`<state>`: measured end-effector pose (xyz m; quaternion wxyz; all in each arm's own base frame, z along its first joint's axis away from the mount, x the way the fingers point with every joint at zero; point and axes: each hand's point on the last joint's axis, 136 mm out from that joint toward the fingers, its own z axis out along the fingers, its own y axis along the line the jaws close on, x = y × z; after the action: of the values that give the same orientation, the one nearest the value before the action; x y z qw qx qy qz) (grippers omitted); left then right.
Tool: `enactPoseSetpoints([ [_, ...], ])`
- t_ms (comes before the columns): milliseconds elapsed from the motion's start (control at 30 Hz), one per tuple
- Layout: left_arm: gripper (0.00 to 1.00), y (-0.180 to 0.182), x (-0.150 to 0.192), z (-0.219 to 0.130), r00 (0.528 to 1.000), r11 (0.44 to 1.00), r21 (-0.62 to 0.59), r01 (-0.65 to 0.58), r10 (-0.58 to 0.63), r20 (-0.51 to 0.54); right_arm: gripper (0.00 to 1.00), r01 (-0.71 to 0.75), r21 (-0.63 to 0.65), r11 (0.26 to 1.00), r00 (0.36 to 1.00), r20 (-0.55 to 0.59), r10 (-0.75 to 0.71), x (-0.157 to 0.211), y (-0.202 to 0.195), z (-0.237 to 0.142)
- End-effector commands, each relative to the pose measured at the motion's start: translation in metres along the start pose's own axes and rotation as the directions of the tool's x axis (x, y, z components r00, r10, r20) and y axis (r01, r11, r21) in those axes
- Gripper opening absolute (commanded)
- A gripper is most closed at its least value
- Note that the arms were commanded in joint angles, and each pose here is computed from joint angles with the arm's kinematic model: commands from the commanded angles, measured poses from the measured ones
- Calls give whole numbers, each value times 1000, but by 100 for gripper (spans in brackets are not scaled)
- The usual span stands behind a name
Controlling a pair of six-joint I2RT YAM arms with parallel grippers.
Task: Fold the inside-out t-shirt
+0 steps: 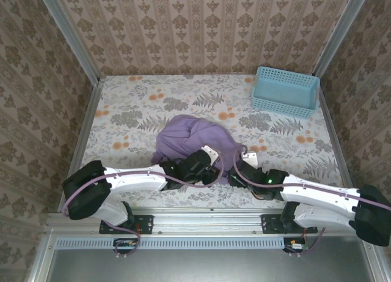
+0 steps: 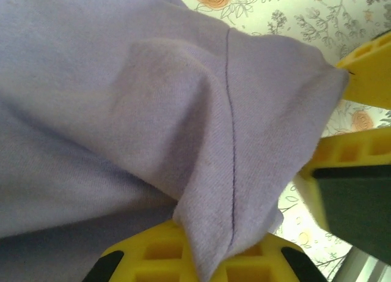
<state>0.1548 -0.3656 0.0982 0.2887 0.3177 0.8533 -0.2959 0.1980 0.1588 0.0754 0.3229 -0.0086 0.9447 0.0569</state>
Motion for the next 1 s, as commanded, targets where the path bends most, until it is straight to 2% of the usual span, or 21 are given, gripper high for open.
enactPoseSetpoints([
  [0,12,-21,-10,-4,999,995,91,-29,25,45,79,-58,68,996,992,119,50,-35,3,-2],
  [100,14,-24,-9,-5,999,995,99,-31,27,45,78,-106,183,977,990,107,87,-37,-19,5],
  [200,19,-22,-7,-5,998,995,96,-34,29,47,67,-111,269,957,992,82,92,-31,-43,7],
  [300,31,-13,-8,-4,999,997,71,-27,24,39,60,-108,329,938,994,63,93,-22,-63,-1],
  [400,45,-4,-15,-7,998,999,51,-18,15,53,60,-116,361,925,993,25,115,-5,-80,-6],
  [500,55,13,-29,-8,997,999,29,23,-25,75,59,-147,355,923,986,-15,163,14,-90,-6],
  [700,68,52,-35,15,998,993,-107,56,-57,-11,57,-243,357,902,963,-24,269,29,-104,-15],
  [867,68,90,-12,49,975,969,-218,115,-152,-161,55,-243,243,939,968,-7,252,12,-82,-16],
  [967,69,107,-3,57,963,952,-276,129,-187,-193,62,-226,129,966,972,-32,232,5,-53,-9],
])
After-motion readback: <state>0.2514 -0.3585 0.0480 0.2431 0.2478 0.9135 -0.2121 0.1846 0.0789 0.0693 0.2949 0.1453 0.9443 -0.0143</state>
